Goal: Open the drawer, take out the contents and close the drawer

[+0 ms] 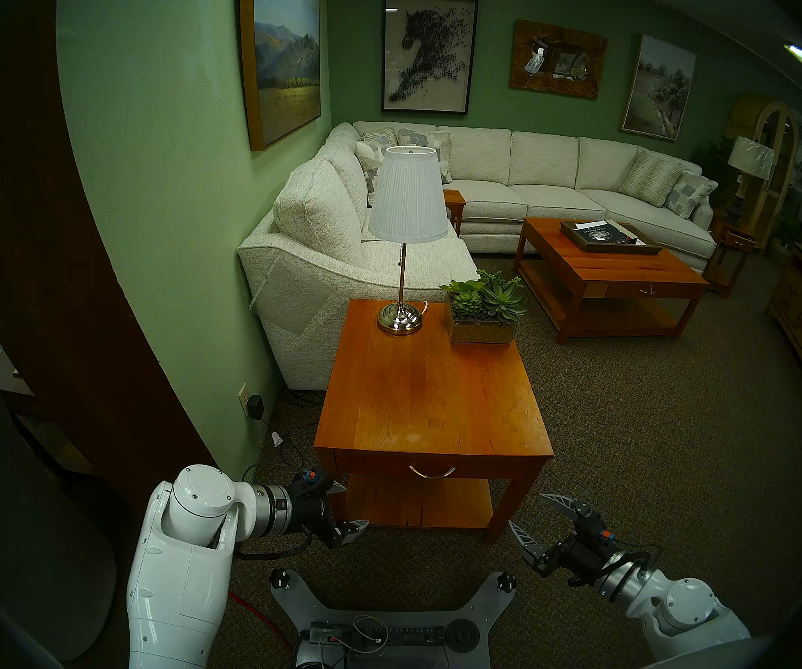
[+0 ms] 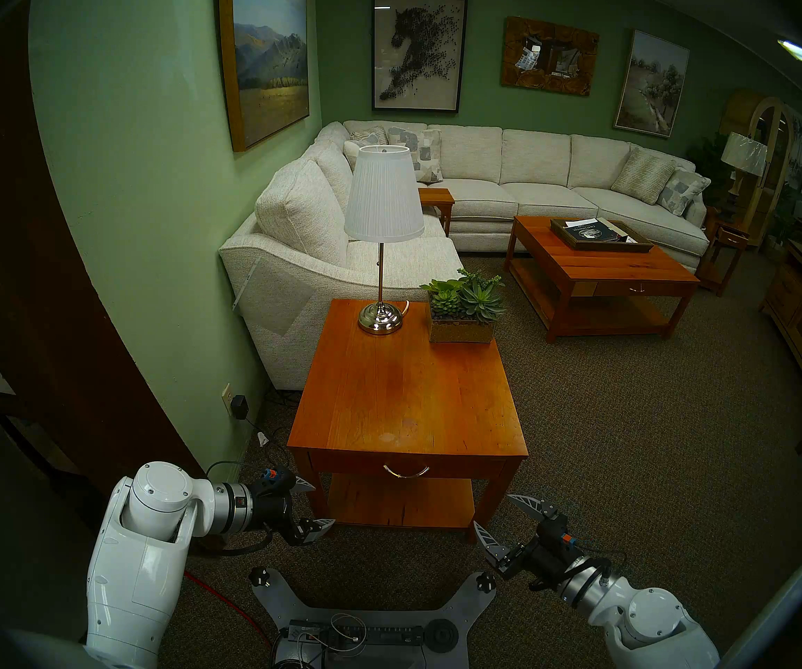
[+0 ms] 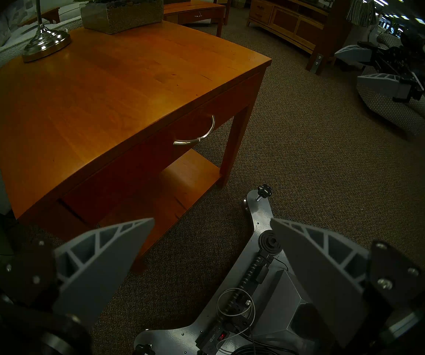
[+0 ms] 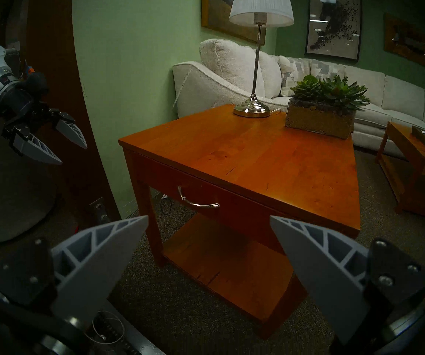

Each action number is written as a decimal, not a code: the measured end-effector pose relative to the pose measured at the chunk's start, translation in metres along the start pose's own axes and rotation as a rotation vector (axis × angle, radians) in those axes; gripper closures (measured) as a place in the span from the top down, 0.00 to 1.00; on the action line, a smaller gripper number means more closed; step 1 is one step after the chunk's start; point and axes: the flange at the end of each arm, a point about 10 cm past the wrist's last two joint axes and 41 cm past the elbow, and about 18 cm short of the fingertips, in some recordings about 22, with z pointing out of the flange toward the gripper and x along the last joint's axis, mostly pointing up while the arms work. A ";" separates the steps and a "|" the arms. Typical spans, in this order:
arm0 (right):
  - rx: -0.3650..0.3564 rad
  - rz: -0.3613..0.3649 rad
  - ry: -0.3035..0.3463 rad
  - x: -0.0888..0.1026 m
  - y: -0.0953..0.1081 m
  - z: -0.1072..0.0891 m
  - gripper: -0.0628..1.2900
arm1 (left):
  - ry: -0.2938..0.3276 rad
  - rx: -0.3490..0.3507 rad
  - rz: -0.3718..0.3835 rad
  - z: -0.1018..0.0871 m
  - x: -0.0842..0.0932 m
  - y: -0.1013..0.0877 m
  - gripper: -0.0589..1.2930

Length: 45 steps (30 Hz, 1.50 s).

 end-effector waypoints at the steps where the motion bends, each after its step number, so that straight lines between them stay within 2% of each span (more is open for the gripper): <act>1: 0.003 0.001 -0.005 0.000 -0.001 0.003 0.96 | 0.000 0.000 0.000 0.000 0.000 0.000 0.96; 11: -0.004 0.042 -0.050 0.006 -0.013 0.046 0.96 | 0.000 0.000 0.000 0.000 -0.001 0.000 0.96; 24: 0.008 0.048 -0.122 0.014 -0.024 0.093 0.96 | 0.000 -0.001 0.000 0.000 -0.001 0.000 0.96; 40: 0.125 -0.009 -0.242 0.019 -0.037 0.139 0.96 | 0.000 -0.001 0.000 0.001 -0.001 0.000 0.96; 45: 0.144 -0.001 -0.284 0.015 -0.040 0.150 0.96 | 0.000 -0.001 0.000 0.001 -0.001 0.001 0.96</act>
